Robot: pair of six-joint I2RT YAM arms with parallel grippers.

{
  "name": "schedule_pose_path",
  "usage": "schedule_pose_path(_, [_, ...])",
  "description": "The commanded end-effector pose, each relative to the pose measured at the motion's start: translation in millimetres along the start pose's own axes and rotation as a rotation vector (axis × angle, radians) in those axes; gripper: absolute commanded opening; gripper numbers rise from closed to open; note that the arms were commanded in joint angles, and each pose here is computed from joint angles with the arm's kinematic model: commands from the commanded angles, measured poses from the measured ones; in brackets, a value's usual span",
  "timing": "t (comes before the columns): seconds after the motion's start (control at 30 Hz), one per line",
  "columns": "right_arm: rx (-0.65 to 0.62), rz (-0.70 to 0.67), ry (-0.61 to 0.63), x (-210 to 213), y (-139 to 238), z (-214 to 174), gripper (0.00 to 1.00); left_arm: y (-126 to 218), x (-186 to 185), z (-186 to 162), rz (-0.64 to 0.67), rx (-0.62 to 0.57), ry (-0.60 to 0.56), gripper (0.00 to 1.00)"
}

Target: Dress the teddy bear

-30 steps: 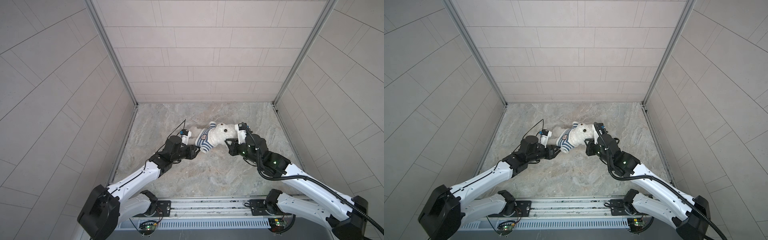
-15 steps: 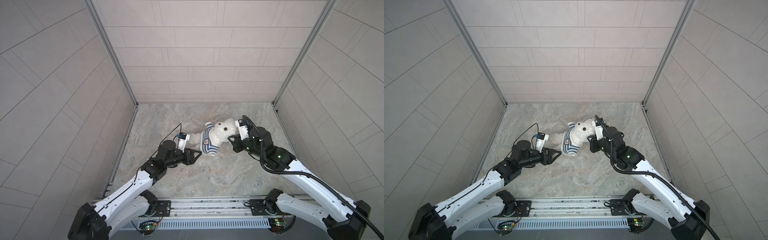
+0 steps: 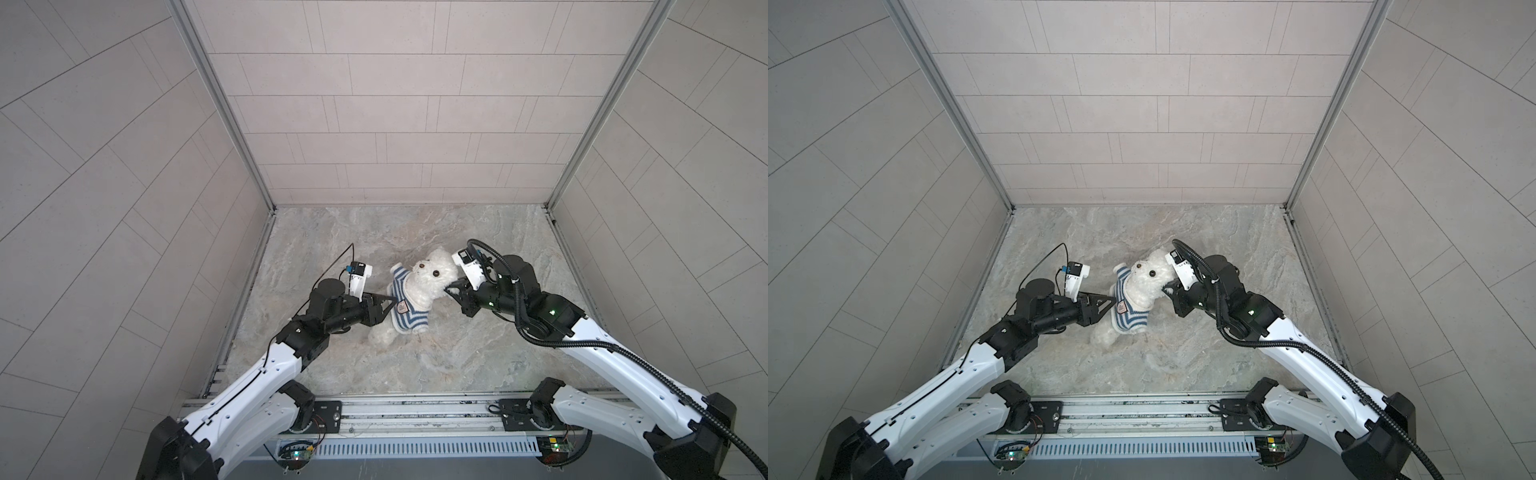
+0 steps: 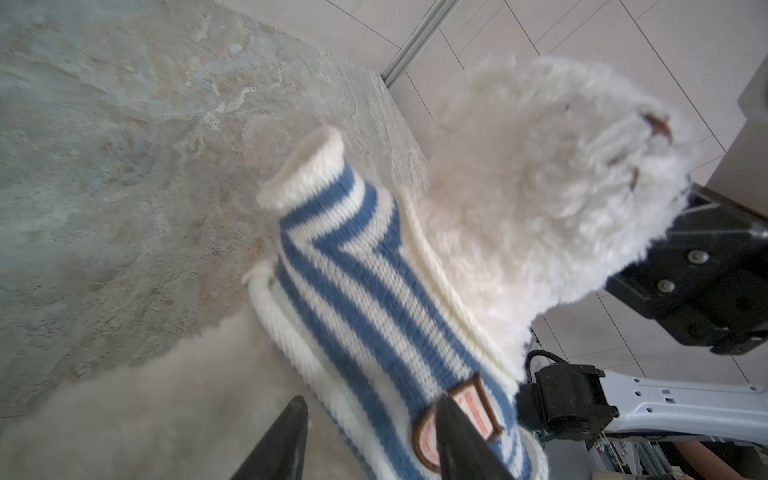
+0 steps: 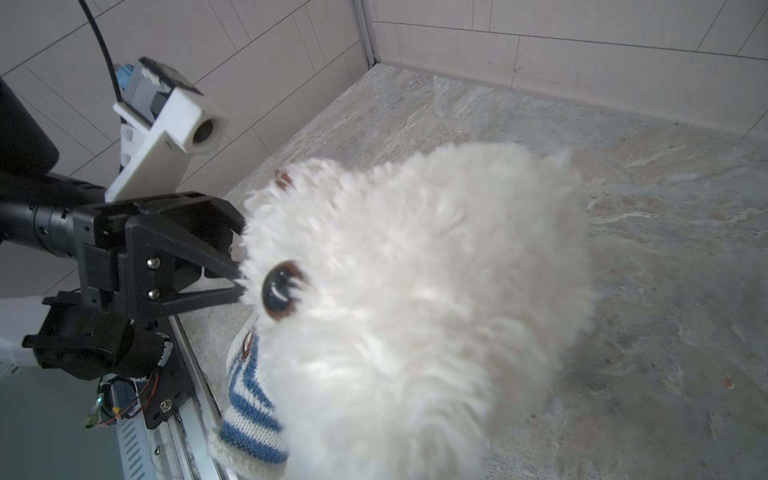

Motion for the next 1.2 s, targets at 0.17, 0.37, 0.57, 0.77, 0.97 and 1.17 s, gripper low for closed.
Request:
schedule_pose_path(0.17, [-0.132,0.12,0.25,14.8,7.8,10.3,0.0,11.2,2.4,13.6,0.027,-0.061,0.016,0.5])
schedule_pose_path(0.37, [-0.127,0.147,0.364,18.6,5.1,9.1,0.0,17.9,16.5,18.1,0.044,-0.127,0.025,0.48])
schedule_pose_path(0.57, [-0.104,0.2,0.415,21.5,0.2,7.3,0.0,22.3,17.6,33.5,0.012,-0.129,0.019,0.53])
schedule_pose_path(0.77, [-0.097,0.21,0.463,21.3,-4.5,7.6,0.0,16.9,14.9,33.3,-0.046,-0.074,0.028,0.59])
schedule_pose_path(0.97, [-0.097,0.227,0.509,21.3,-10.4,8.2,0.0,9.8,17.2,29.8,-0.071,-0.004,0.053,0.61])
schedule_pose_path(1.17, [-0.147,0.232,0.544,23.1,-11.8,15.8,0.0,6.0,20.3,24.5,-0.085,0.023,0.079,0.61])
Point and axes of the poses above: each gripper's point midway between its finger pads, its own y axis back along the fingers, its own x axis along the line the jaws close on, z = x × y, the point moved 9 cm from there along y, back along the fingers, and after that the axes turned 4 degrees about -y, right-handed, at the moved point
